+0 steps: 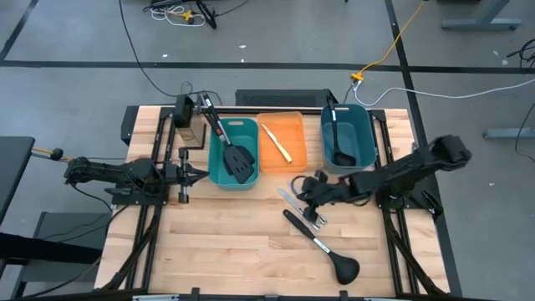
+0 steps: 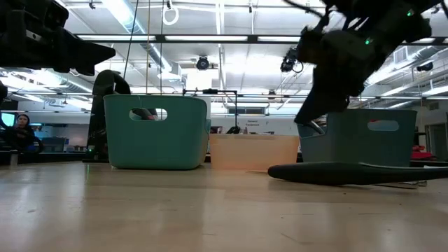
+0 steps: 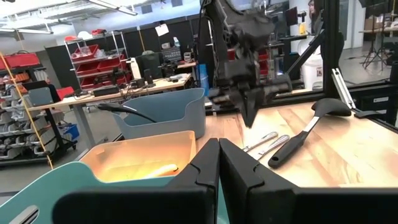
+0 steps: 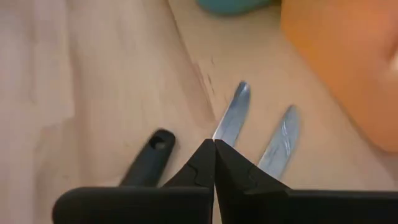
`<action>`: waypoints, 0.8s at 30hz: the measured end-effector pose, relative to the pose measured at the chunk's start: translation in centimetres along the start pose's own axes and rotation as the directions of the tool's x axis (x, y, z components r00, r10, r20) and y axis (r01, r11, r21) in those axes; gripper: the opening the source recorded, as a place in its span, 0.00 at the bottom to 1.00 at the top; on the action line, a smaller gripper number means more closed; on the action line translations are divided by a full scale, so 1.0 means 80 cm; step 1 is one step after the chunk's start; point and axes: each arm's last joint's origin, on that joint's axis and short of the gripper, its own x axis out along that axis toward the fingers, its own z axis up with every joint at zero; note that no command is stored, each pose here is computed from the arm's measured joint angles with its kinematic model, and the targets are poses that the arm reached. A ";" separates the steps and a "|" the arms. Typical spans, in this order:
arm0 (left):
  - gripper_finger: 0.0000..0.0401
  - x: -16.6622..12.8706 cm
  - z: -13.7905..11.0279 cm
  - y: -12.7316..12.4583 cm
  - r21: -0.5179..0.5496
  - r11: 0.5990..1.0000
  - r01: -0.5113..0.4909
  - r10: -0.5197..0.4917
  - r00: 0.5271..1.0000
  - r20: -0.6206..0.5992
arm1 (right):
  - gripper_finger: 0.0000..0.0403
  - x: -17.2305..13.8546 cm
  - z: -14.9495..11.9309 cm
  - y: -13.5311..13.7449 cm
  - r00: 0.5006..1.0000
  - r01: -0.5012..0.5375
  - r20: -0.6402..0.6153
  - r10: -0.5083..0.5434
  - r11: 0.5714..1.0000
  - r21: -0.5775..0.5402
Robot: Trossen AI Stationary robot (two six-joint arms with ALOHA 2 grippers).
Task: Pick & Place Kitchen Items
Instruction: Adjust the black spoon
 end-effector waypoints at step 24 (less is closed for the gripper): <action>0.04 0.000 0.000 0.000 0.000 1.000 0.000 0.000 1.000 -0.001 | 0.01 0.057 -0.023 0.057 0.991 0.001 -0.131 -0.013 0.996 -0.094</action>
